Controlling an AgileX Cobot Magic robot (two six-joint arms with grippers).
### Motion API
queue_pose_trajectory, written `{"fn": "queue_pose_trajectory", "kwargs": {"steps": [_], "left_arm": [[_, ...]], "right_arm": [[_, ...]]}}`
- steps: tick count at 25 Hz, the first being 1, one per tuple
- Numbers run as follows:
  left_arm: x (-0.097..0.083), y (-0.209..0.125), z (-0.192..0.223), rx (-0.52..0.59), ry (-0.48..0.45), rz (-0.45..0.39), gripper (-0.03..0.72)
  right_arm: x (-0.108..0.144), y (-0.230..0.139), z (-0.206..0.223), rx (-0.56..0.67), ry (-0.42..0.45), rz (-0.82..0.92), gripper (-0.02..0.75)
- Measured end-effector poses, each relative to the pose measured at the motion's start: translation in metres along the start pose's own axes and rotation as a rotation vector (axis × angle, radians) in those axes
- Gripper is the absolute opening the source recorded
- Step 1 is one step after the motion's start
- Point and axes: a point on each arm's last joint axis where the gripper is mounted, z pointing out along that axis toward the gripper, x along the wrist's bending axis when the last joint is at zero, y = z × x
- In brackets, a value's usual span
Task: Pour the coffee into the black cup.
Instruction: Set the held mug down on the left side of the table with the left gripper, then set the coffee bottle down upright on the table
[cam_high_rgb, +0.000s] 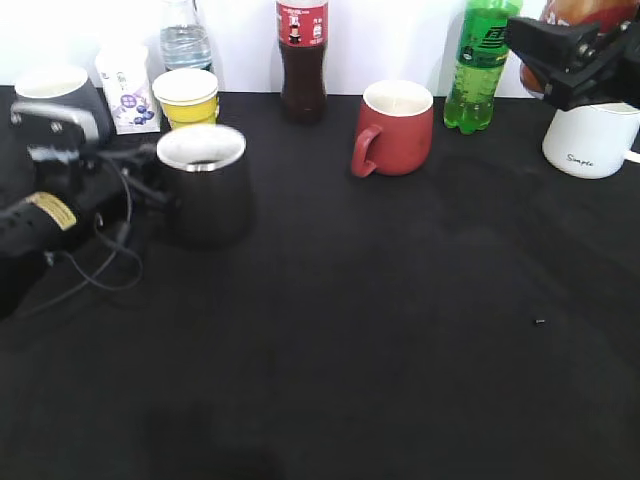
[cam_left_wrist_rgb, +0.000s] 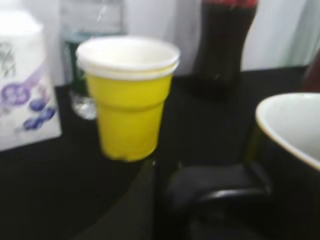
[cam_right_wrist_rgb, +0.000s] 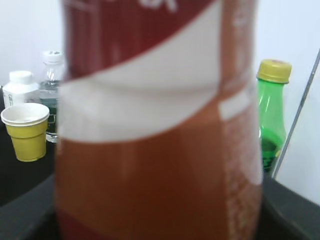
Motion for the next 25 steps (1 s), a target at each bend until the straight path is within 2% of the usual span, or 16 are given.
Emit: {"fn": "queue_pose_trajectory", "kwargs": {"steps": [4,6,9,10,13,14,17,20,23,25], "left_arm": [[0.004,-0.007,0.001,-0.017,0.043,0.022,0.056],[0.01,-0.006,0.001,-0.026,0.098,0.035,0.055],[0.011,-0.006,0.001,-0.028,0.113,0.036,0.059],[0.011,-0.006,0.001,-0.028,0.112,0.036,0.076],[0.012,-0.006,0.001,-0.024,0.115,0.035,0.231],[0.012,-0.006,0.001,-0.024,0.116,0.035,0.258],[0.01,-0.013,-0.009,-0.001,0.119,0.027,0.29],[0.009,-0.016,-0.021,0.001,0.133,0.018,0.381],[0.007,-0.021,-0.041,0.052,0.153,0.004,0.4],[0.003,-0.017,-0.058,0.07,0.154,0.002,0.4]], "right_arm": [[0.0,0.0,0.0,0.001,-0.001,0.001,0.532],[0.0,0.0,0.0,0.001,-0.001,0.001,0.532],[0.0,0.0,0.0,0.001,-0.001,0.001,0.532],[0.0,0.0,0.0,0.001,-0.001,0.001,0.532],[0.0,0.0,0.0,0.001,-0.001,0.001,0.532],[0.0,0.0,0.0,0.001,-0.001,0.001,0.532],[0.0,0.0,0.0,0.001,-0.001,0.001,0.532],[0.0,0.0,0.0,0.001,-0.001,0.001,0.532],[0.0,0.0,0.0,0.0,-0.001,0.001,0.532],[-0.003,0.0,0.0,-0.009,-0.037,0.033,0.532]]}}
